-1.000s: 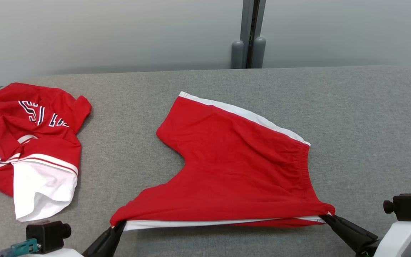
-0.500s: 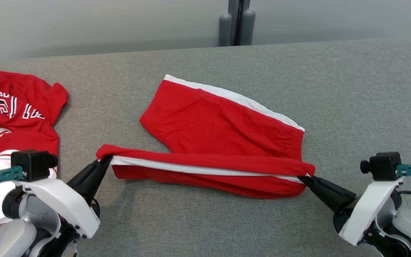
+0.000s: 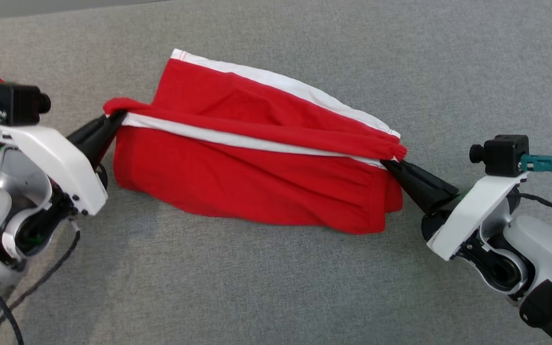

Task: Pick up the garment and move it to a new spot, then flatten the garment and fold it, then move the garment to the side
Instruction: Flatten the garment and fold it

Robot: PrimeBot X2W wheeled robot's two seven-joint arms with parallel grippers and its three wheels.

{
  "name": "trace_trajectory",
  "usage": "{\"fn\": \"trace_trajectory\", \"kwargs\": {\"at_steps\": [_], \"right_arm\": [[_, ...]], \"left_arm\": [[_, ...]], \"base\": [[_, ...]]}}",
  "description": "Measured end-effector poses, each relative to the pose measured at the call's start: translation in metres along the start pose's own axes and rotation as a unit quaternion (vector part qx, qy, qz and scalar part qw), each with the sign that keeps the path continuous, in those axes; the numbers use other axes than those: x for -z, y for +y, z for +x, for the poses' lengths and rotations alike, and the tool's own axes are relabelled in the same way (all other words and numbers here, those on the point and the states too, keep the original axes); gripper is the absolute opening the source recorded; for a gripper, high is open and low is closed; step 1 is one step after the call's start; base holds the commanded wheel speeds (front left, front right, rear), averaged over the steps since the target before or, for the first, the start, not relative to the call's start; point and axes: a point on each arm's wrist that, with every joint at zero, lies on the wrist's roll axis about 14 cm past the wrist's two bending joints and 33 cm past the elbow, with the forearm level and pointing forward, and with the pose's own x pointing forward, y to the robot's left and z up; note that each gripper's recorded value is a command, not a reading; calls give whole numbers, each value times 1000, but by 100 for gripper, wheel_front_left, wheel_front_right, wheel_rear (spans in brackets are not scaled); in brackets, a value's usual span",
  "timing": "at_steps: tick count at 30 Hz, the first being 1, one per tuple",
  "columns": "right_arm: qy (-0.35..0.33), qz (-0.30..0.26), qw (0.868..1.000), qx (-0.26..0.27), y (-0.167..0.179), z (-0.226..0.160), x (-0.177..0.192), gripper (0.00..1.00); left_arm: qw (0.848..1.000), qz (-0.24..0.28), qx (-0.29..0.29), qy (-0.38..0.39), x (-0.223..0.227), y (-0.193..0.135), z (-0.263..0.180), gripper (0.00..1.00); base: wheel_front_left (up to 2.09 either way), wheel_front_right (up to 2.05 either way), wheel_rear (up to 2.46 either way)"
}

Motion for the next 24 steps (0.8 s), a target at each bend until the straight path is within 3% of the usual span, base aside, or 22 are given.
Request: {"fn": "trace_trajectory", "kwargs": {"at_steps": [13,24], "right_arm": [[-20,19,1000,15,-16,16,-4,0],[-41,15,999,29,-23,12,-18,0]], "left_arm": [[997,19,27,72,-12,11,76,0],[995,32,49,78,-26,-4,108,0]], "base": [[0,0,0],[0,0,0]]}}
